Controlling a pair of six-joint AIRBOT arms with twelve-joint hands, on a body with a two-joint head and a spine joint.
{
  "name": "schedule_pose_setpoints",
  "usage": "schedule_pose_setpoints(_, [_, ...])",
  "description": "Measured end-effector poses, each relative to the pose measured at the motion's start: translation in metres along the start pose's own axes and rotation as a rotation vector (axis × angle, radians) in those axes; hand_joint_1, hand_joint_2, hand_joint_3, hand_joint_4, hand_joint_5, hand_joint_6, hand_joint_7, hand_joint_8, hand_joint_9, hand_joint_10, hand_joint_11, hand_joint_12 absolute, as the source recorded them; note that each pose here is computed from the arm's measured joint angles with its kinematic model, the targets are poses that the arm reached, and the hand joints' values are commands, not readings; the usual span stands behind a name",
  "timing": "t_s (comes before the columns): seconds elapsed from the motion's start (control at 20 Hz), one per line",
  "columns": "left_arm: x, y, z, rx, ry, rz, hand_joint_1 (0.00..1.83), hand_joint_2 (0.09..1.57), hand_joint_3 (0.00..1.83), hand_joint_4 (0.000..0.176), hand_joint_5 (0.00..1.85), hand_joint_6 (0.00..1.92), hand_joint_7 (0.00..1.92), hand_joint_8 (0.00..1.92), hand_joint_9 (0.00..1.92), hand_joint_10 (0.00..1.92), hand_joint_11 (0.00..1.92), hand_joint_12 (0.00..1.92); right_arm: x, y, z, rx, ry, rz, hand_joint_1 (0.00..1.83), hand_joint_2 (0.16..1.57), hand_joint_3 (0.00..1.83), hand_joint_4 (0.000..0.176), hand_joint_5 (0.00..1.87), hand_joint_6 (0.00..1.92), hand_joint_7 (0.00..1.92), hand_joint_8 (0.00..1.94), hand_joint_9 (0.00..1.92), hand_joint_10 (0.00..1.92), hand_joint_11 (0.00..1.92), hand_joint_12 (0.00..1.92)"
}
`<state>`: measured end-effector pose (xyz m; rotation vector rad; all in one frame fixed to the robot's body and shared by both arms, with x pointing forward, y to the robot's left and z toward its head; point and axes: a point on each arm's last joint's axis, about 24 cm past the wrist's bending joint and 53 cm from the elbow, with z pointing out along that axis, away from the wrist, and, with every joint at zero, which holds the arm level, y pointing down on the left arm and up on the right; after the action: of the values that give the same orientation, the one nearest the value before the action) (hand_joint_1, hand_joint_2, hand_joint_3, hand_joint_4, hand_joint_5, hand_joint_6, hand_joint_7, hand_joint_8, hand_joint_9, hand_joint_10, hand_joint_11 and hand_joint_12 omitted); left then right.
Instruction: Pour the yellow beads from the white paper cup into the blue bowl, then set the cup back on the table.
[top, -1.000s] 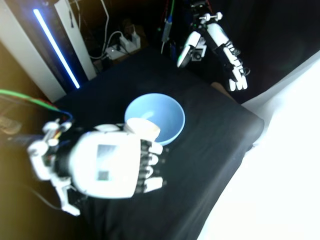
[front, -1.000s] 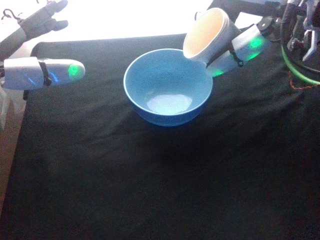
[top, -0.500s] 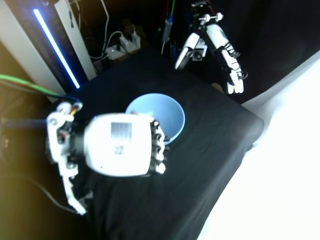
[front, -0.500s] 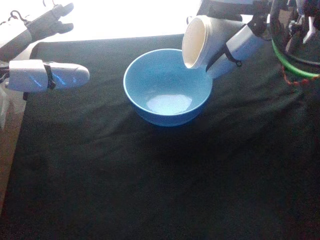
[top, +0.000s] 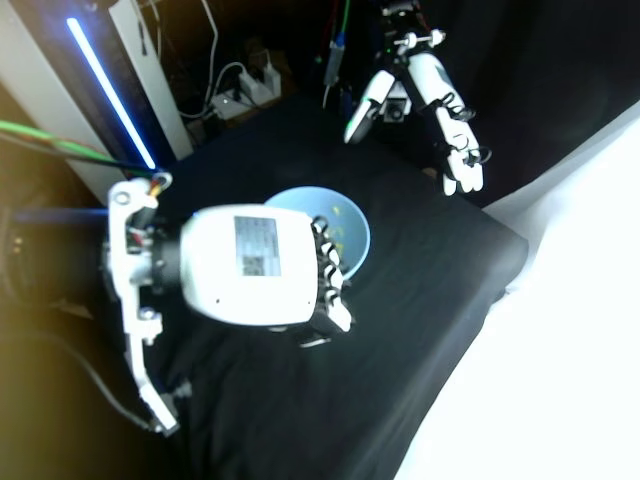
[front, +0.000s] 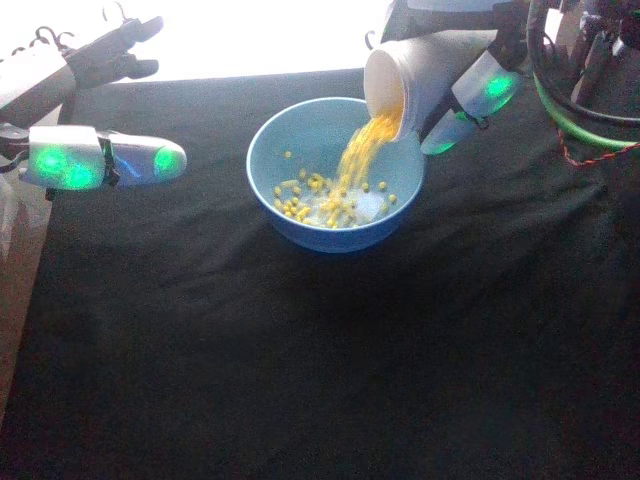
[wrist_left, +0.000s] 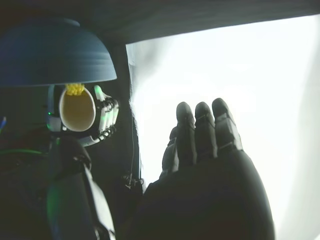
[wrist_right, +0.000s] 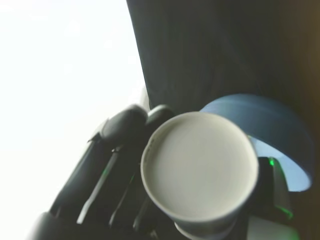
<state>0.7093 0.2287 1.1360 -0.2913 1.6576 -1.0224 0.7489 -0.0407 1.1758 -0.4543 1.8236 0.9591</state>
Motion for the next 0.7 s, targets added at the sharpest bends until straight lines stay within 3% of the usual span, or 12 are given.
schedule_pose_setpoints(0.05, [0.000,0.000,0.000,0.000,0.002,0.001,0.54,0.83,0.00,0.076,0.01,0.00,0.34,0.00,0.17,0.00,0.00,0.31,-0.004,0.002,0.000,-0.001,-0.005,-0.010,1.26,1.11,0.00,0.000,0.98,0.94,1.01,1.01,1.07,1.43,0.99,1.77])
schedule_pose_setpoints(0.1, [0.001,0.000,0.000,0.002,0.002,0.001,0.54,0.83,0.00,0.084,0.01,0.00,0.33,0.00,0.17,0.00,0.00,0.32,-0.006,0.005,0.001,-0.004,-0.008,-0.017,1.19,1.10,0.00,0.000,1.02,0.89,1.09,1.07,1.12,1.57,1.06,1.86])
schedule_pose_setpoints(0.15, [0.001,0.000,0.000,0.002,0.004,0.002,0.53,0.84,0.00,0.087,0.01,0.00,0.33,0.00,0.17,0.00,0.00,0.32,-0.008,0.007,0.002,-0.008,-0.009,-0.025,1.17,1.10,0.00,0.000,1.02,0.89,1.11,1.06,1.12,1.55,1.06,1.86])
schedule_pose_setpoints(0.2, [0.001,0.000,0.000,0.001,0.003,0.002,0.53,0.84,0.00,0.081,0.01,0.00,0.33,0.00,0.18,0.00,0.00,0.34,-0.008,0.010,0.002,-0.012,-0.006,-0.038,1.26,1.10,0.00,0.000,0.99,0.76,1.10,1.04,1.12,1.12,0.98,1.64])
schedule_pose_setpoints(0.25, [0.001,0.000,0.000,0.002,0.003,0.001,0.53,0.84,0.00,0.085,0.01,0.00,0.33,0.00,0.18,0.00,0.00,0.35,-0.007,0.013,0.003,-0.016,-0.001,-0.045,1.27,1.09,0.00,0.000,0.98,0.77,1.14,0.94,1.19,0.88,1.00,1.53])
schedule_pose_setpoints(0.3, [0.001,0.000,0.000,0.001,0.003,0.001,0.54,0.84,0.00,0.095,0.01,0.00,0.33,0.00,0.18,0.00,0.00,0.37,-0.004,0.014,0.004,-0.018,0.008,-0.060,1.27,1.10,0.00,0.000,0.96,0.76,1.11,1.01,1.22,0.88,0.99,1.55])
schedule_pose_setpoints(0.35, [0.001,-0.001,0.000,0.002,0.002,0.002,0.55,0.84,0.00,0.088,0.02,0.00,0.34,0.00,0.18,0.00,0.00,0.35,-0.003,0.015,0.004,-0.020,0.012,-0.068,1.27,1.10,0.00,0.000,0.96,0.77,1.09,1.03,1.20,0.90,0.98,1.59])
schedule_pose_setpoints(0.45, [0.001,-0.001,0.000,0.002,0.003,0.001,0.55,0.84,0.00,0.089,0.02,0.00,0.34,0.00,0.18,0.00,0.00,0.34,-0.002,0.016,0.004,-0.018,0.018,-0.087,1.26,1.11,0.00,0.000,0.97,0.95,1.01,0.99,1.11,1.29,0.98,1.80])
schedule_pose_setpoints(0.5, [0.001,0.000,0.000,0.001,0.003,0.001,0.54,0.84,0.00,0.090,0.01,0.00,0.34,0.00,0.18,0.00,0.00,0.38,-0.002,0.015,0.005,-0.015,0.020,-0.098,1.18,1.12,0.00,0.000,0.98,0.96,1.06,1.14,1.10,1.66,1.08,1.90])
schedule_pose_setpoints(0.55, [0.001,-0.001,0.000,0.002,0.003,0.002,0.54,0.84,0.00,0.088,0.01,0.00,0.35,0.00,0.18,0.00,0.00,0.38,-0.003,0.017,0.005,-0.015,0.020,-0.109,1.17,1.11,0.00,0.000,0.99,0.95,1.10,1.08,1.12,1.72,1.12,1.92])
schedule_pose_setpoints(0.65, [0.001,0.000,0.001,0.002,0.003,0.003,0.53,0.84,0.00,0.085,0.00,0.00,0.33,0.00,0.18,0.00,0.00,0.38,-0.003,0.019,0.005,-0.019,0.022,-0.117,1.16,1.12,0.00,0.000,0.98,0.96,1.10,1.15,1.13,1.79,1.14,1.92])
schedule_pose_setpoints(0.7, [0.001,0.000,0.001,0.001,0.003,0.003,0.52,0.85,0.00,0.093,0.00,0.00,0.33,0.00,0.18,0.00,0.00,0.38,-0.003,0.021,0.006,-0.021,0.024,-0.125,1.16,1.12,0.00,0.000,0.97,0.97,1.10,0.92,1.09,1.61,1.07,1.91])
